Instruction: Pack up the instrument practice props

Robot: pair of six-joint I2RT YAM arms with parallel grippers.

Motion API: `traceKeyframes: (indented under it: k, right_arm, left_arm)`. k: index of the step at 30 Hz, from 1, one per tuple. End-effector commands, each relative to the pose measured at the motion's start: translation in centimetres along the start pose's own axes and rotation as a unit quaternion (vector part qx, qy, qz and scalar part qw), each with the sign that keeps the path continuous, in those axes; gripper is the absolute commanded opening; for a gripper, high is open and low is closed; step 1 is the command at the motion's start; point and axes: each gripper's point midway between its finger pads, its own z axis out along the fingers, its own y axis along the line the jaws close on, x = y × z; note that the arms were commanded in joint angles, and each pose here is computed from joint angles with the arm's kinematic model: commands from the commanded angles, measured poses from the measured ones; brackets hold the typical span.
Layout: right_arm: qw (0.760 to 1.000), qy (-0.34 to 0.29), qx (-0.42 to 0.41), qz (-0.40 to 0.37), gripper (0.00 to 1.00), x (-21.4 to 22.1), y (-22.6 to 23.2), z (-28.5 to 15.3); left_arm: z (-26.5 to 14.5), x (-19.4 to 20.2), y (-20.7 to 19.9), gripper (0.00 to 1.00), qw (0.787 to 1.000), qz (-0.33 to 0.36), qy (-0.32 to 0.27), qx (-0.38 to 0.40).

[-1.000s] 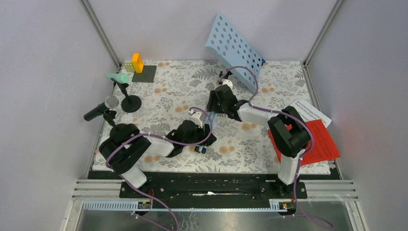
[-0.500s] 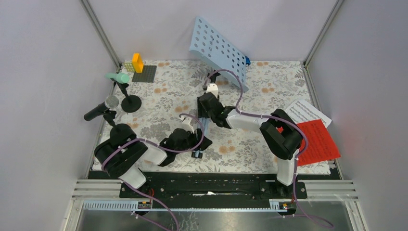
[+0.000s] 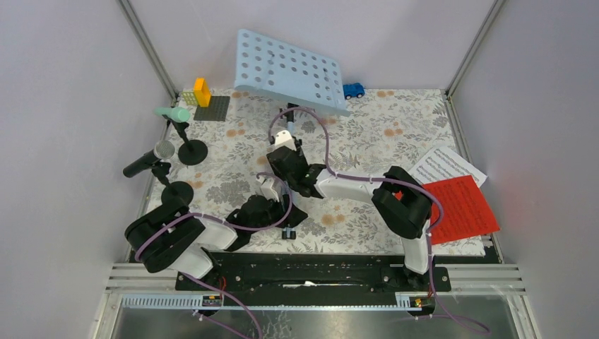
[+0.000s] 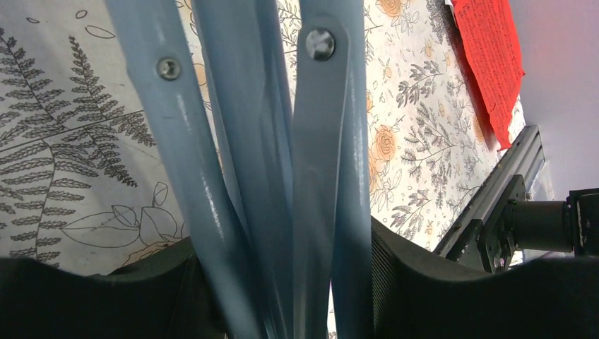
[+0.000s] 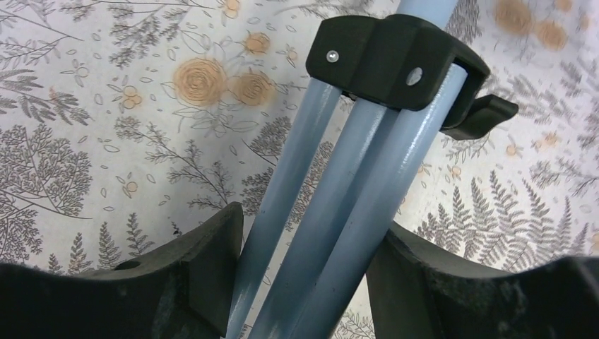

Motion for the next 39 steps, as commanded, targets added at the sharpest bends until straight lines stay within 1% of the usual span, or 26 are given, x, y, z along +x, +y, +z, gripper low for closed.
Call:
traceKeyframes:
  k: [1, 6, 8, 13, 15, 19, 22, 24, 27, 28, 29, 30, 32, 33, 34, 36, 37, 39]
  right_arm:
    - [0.984, -0.115, -0.106, -0.091, 0.00, -7.8, 7.8, -4.1]
    - [0.987, -0.087, -0.095, -0.093, 0.00, -5.8, 8.1, -2.5]
    - [0.990, -0.075, -0.087, -0.079, 0.00, -4.9, 8.1, -2.0]
    - [0.995, -0.054, -0.048, -0.062, 0.00, -2.4, 6.8, -0.7]
    - [0.996, -0.040, -0.045, -0.058, 0.00, -1.3, 6.6, -0.2]
    - [0.997, -0.010, -0.053, -0.051, 0.00, 0.5, 6.3, 1.3]
    - [0.995, 0.006, -0.083, -0.047, 0.00, 1.1, 7.0, 2.1]
    - [0.994, 0.022, -0.103, -0.043, 0.04, 1.5, 7.6, 2.7]
    - [0.992, 0.034, -0.111, -0.056, 0.10, 1.8, 7.9, 3.5]
    - [0.992, 0.035, -0.110, -0.058, 0.14, 1.8, 7.9, 3.8]
    - [0.992, 0.036, -0.110, -0.057, 0.20, 1.8, 7.9, 4.0]
    - [0.992, 0.038, -0.109, -0.055, 0.28, 1.7, 7.8, 4.2]
    - [0.992, 0.037, -0.107, -0.047, 0.37, 1.5, 7.6, 4.4]
    - [0.993, 0.039, -0.108, -0.043, 0.43, 1.5, 7.4, 4.4]
    - [0.993, 0.040, -0.109, -0.039, 0.48, 1.5, 7.3, 4.4]
    - [0.992, 0.043, -0.114, -0.033, 0.54, 1.6, 7.2, 4.3]
    - [0.992, 0.044, -0.116, -0.031, 0.58, 1.5, 7.2, 4.2]
    - [0.992, 0.045, -0.118, -0.032, 0.63, 1.5, 7.0, 4.0]
  left_arm:
    - [-0.9, 2.7, -0.6, 0.00, 0.992, 0.105, 0.058, 0.045]
    - [-1.6, 2.8, -0.5, 0.00, 0.994, 0.082, 0.058, 0.038]
    - [-2.0, 2.9, -0.4, 0.00, 0.995, 0.074, 0.059, 0.032]
    - [-3.5, 3.1, 0.5, 0.00, 0.997, 0.052, 0.056, 0.006]
    - [-3.9, 3.2, 0.8, 0.00, 0.997, 0.045, 0.056, -0.003]
    - [-4.4, 3.3, 1.1, 0.08, 0.998, 0.032, 0.057, -0.015]
    - [-4.4, 3.2, 1.6, 0.20, 0.998, 0.020, 0.056, -0.036]
    - [-4.3, 3.3, 2.5, 0.40, 0.996, 0.010, 0.062, -0.067]
    - [-4.0, 2.6, 2.9, 0.61, 0.993, 0.000, 0.064, -0.103]
    - [-4.1, 2.5, 3.1, 0.69, 0.991, -0.009, 0.067, -0.117]
    - [-4.2, 2.0, 3.6, 0.73, 0.988, -0.016, 0.057, -0.140]
    - [-4.4, 1.8, 3.8, 0.75, 0.987, -0.022, 0.053, -0.152]
    - [-5.1, 1.5, 4.2, 0.78, 0.984, -0.037, 0.045, -0.171]
    - [-5.5, 1.3, 4.5, 0.84, 0.981, -0.045, 0.037, -0.184]
    - [-6.0, 1.2, 4.8, 0.87, 0.979, -0.051, 0.031, -0.196]
    - [-6.9, 0.7, 5.1, 0.89, 0.976, -0.057, 0.018, -0.210]
    - [-7.4, 0.3, 5.2, 0.97, 0.974, -0.064, 0.007, -0.216]
    - [-8.6, -0.3, 5.5, 0.99, 0.968, -0.081, -0.013, -0.236]
